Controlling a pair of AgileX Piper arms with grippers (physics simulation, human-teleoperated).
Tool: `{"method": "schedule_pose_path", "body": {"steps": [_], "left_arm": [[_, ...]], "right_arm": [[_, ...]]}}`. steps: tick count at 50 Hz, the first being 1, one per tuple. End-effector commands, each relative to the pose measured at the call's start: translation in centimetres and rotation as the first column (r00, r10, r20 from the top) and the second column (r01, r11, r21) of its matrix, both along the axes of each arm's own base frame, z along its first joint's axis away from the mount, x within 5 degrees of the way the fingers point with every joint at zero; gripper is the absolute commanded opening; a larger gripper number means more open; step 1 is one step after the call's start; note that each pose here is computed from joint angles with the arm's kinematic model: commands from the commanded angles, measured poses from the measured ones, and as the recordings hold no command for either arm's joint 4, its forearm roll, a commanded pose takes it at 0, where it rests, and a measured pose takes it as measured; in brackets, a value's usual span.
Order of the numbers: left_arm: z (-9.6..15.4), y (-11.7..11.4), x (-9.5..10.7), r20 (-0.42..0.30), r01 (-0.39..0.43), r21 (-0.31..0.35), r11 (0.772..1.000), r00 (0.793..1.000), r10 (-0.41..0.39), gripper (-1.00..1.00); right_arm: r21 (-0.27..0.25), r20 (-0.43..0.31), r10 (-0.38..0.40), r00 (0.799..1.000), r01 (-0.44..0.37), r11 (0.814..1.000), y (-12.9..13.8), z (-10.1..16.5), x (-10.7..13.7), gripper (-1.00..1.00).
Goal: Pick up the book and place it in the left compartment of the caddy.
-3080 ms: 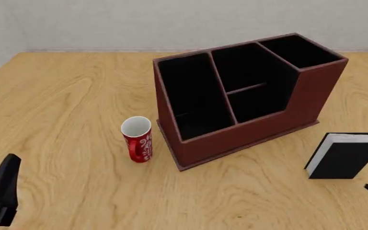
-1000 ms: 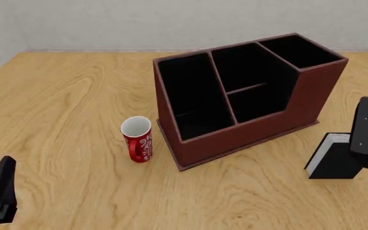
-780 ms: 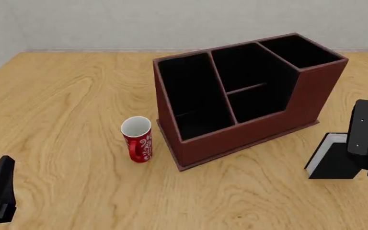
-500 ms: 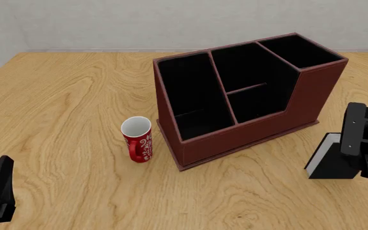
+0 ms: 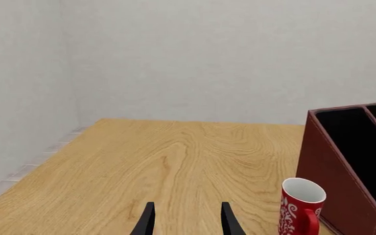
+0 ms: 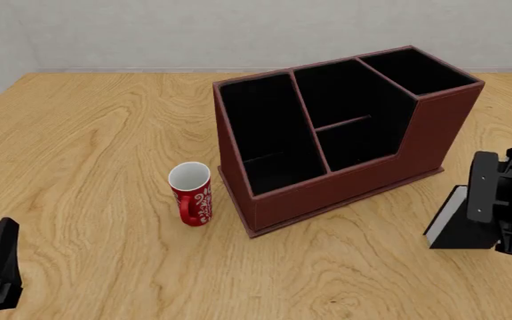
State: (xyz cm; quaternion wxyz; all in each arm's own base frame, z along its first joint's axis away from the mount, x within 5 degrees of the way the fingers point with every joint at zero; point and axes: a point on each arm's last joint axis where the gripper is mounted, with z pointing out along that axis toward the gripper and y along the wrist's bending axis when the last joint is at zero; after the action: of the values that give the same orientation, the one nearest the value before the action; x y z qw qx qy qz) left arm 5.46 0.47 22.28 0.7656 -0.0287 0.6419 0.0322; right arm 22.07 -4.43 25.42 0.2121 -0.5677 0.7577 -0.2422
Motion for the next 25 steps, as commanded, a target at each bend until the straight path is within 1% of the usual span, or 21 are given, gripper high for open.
{"method": "schedule_pose_path", "body": {"steps": [1,10,18,22,24,25], "left_arm": [[0.0,0.0,0.0,0.001,0.0,-0.001,1.0,1.0,0.0,1.0],[0.2,0.0,0.0,0.004,0.002,-0.002,1.0,1.0,-0.002,1.0],[0.2,0.0,0.0,0.006,0.003,-0.006,1.0,1.0,-0.003,1.0],[0.1,0.0,0.0,0.009,0.008,-0.007,1.0,1.0,-0.008,1.0],[0.1,0.0,0.0,0.01,0.01,-0.01,1.0,1.0,-0.01,1.0],[0.1,-0.1,0.0,0.011,0.012,-0.009,1.0,1.0,-0.012,1.0]], "right_arm": [[0.028,-0.045,-0.015,0.999,0.016,0.999,0.1,-0.8,-0.6,-1.0],[0.027,-0.044,-0.014,0.999,0.015,1.0,0.2,0.0,-1.2,-1.0],[0.033,-0.07,-0.008,0.998,0.01,0.999,0.7,0.7,-2.8,-1.0],[0.036,-0.073,0.005,0.997,-0.002,0.999,1.2,1.0,-3.8,-1.0],[0.033,-0.061,0.005,0.998,-0.003,0.999,1.2,1.4,-3.9,-1.0],[0.039,-0.061,0.005,0.998,-0.002,0.999,1.4,1.7,-4.1,-1.0]]}}
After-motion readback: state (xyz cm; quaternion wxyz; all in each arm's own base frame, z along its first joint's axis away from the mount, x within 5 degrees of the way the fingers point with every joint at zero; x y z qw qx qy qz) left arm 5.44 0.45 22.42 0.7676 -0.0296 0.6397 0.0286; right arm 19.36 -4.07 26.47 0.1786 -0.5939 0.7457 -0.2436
